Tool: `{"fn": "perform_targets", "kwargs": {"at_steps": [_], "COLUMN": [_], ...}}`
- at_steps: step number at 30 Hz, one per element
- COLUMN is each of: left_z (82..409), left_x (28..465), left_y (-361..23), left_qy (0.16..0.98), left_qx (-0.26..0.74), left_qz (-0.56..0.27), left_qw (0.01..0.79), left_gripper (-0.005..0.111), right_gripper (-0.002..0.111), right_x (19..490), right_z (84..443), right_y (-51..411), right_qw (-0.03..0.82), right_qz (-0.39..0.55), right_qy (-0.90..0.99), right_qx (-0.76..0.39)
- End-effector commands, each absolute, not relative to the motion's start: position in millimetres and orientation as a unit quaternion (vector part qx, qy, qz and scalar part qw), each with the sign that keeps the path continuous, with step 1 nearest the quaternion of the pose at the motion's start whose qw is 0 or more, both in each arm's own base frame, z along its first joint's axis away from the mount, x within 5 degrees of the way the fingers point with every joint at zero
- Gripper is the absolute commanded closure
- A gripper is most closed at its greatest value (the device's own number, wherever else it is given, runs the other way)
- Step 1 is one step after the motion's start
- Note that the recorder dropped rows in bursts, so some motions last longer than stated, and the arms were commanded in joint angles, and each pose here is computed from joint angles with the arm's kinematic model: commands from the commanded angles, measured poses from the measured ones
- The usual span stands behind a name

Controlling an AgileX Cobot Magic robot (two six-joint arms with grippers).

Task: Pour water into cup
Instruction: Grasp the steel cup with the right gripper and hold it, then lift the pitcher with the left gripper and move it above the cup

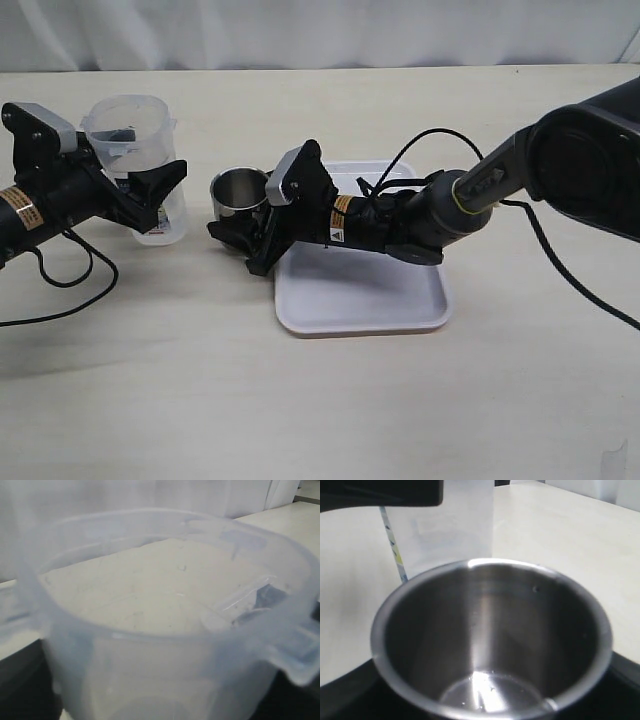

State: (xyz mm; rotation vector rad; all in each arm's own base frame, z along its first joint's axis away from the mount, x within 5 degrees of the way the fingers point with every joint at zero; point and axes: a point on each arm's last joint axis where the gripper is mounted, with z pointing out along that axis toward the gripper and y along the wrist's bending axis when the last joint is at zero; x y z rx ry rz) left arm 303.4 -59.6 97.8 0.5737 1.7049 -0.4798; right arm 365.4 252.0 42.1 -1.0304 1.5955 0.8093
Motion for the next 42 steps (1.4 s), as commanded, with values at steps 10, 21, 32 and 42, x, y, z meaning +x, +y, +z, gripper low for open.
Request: {"fn": "perform_targets", "kwargs": {"at_steps": [10,21,32,42], "left_z": [99.4,101.4,130.3,144.2], "left_x": [304.7,310.0,324.5,353.1], "left_y": [-60.5,-57.1,-54.4,-65.3], "left_qy": [0.730,0.732,0.686,0.667], "left_qx": [0.246,0.225,0.256,0.317], "left_qz": [-0.209,-0.196,-0.138,-0.088], "left_qw": [0.602,0.613,0.667,0.669], "left_gripper": [0.107,0.107,0.107,0.107], "right_gripper": [0.104,0.104,0.104,0.104], "right_x": [364.3,364.3,364.7,365.0], "right_z": [38.6,38.6,38.8,38.9], "right_y": [250.5,250.5,250.4,250.3], "right_qw": [0.500,0.500,0.501,0.502], "right_qz": [0.323,0.323,0.323,0.323], "right_qy": [0.673,0.673,0.674,0.675], "right_qx": [-0.438,-0.438,-0.435,-0.433]}}
